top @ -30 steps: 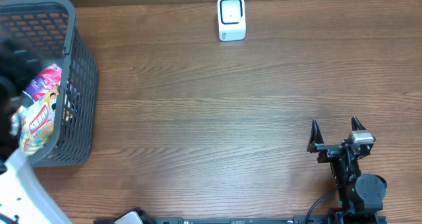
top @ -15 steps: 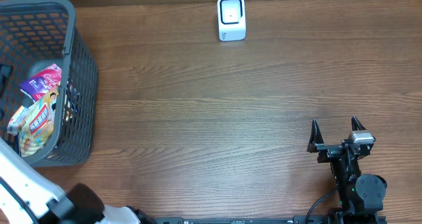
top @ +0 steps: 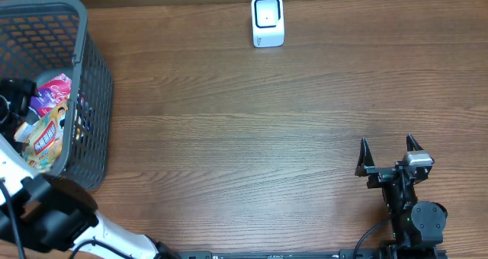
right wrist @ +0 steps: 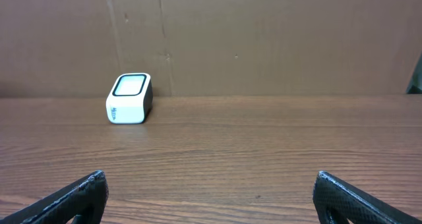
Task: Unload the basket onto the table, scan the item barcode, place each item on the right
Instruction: 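Move the left gripper over the basket toward the yellow snack bag, then grasp the yellow snack bag inside the basket with the left gripper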
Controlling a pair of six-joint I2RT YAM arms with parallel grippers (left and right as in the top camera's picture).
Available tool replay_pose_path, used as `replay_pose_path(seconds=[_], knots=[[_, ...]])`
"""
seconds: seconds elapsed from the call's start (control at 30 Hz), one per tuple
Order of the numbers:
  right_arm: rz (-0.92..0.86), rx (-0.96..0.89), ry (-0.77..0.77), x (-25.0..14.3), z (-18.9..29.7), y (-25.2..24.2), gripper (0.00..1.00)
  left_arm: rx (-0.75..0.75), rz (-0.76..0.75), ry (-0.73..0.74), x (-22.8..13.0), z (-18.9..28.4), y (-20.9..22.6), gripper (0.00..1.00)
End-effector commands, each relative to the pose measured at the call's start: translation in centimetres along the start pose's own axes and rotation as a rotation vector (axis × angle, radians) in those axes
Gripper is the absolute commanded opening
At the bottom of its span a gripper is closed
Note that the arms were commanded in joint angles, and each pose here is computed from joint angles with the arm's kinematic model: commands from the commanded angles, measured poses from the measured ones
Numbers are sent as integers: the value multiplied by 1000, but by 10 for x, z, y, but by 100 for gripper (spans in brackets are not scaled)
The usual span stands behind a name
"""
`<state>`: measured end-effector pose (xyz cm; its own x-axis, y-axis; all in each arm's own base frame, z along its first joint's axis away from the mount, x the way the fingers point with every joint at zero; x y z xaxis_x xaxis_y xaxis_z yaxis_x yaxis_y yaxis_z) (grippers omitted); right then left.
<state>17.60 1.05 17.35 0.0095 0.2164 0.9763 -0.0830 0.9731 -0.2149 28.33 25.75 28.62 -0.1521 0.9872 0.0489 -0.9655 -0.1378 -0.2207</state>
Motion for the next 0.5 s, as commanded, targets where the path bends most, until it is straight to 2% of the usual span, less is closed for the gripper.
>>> replay_pose_path(seconds=[0.0,0.27,0.47], knots=[[1,2,-3,-2,0,1,100,81,-10,51,-9,-24,-6,100],[1,2,-4,-2,0,1,100,138,-2,72,-16,-56,-19,100],[1,2,-4,-2,0,1,100,194,-26,20,-12,-75,-22,100]])
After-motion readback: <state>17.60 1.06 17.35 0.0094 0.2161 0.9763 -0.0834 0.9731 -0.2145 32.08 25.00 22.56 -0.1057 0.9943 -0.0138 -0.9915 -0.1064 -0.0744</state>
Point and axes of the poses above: each gripper's point midway between its finger pads, its own z axis back along the fingers, its own y axis along the line the jaws close on, x = y × z, the point moved 7 cm from there along z, back along the fingers, and after that the axes turned 15 degrees about z, right-handed, at the moved point
